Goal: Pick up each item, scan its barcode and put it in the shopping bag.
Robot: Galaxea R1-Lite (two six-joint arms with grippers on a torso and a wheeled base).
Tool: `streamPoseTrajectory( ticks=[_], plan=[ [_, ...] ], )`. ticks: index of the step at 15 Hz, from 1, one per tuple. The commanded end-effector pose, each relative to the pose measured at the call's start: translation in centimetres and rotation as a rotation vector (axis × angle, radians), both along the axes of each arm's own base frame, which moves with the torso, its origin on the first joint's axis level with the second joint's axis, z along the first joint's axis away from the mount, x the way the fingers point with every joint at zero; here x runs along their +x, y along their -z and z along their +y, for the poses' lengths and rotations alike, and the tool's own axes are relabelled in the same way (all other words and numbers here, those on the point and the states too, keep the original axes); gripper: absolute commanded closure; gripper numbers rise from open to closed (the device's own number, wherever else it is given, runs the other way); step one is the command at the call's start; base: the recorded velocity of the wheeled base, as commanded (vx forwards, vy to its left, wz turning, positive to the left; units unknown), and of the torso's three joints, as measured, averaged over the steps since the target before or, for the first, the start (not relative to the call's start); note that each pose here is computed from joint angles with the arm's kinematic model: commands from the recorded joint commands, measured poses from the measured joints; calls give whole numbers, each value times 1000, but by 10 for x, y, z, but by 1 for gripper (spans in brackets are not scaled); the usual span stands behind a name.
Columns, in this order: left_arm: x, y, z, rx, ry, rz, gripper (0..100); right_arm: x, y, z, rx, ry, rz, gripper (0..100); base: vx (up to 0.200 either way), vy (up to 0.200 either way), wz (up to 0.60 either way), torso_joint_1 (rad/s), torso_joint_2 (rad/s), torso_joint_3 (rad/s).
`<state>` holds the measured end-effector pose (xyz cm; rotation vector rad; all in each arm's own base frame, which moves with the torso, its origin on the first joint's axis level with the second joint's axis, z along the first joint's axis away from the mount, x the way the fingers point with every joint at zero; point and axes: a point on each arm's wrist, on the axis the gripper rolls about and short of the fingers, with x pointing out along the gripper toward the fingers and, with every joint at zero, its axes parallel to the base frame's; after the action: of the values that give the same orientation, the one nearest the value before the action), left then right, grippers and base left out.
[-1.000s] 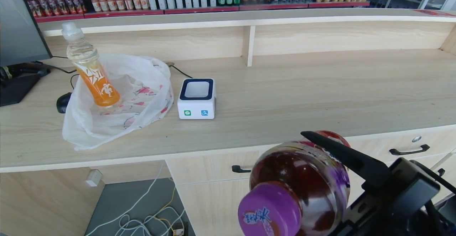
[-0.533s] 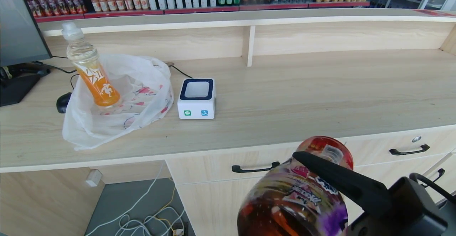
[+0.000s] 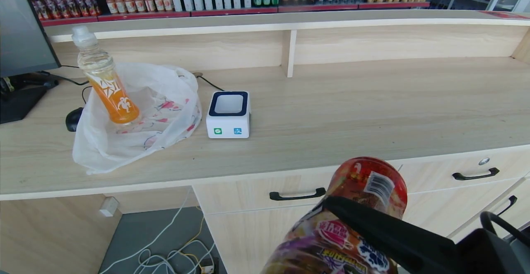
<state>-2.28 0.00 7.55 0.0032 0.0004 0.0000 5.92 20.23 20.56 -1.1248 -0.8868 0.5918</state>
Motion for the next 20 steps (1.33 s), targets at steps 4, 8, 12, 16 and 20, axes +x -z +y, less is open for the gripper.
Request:
streamPoseTrajectory(
  ticks=[4, 8, 12, 16, 20],
  plan=[
    [0, 0, 0, 0, 0, 1, 0, -3, -3, 24, 15, -27, -18, 100, 0, 0, 0, 0, 0, 0],
    [0, 0, 0, 0, 0, 0, 0, -2, -4, 26, 32, -23, -23, 100, 0, 0, 0, 0, 0, 0],
    [0, 0, 0, 0, 0, 1, 0, -2, -3, 26, 31, -8, -18, 100, 0, 0, 0, 0, 0, 0],
    [0, 0, 0, 0, 0, 1, 0, -6, 1, 28, 20, -11, 0, 100, 0, 0, 0, 0, 0, 0],
    [0, 0, 0, 0, 0, 1, 0, -7, 3, 30, 65, -7, 23, 100, 0, 0, 0, 0, 0, 0]
  ],
)
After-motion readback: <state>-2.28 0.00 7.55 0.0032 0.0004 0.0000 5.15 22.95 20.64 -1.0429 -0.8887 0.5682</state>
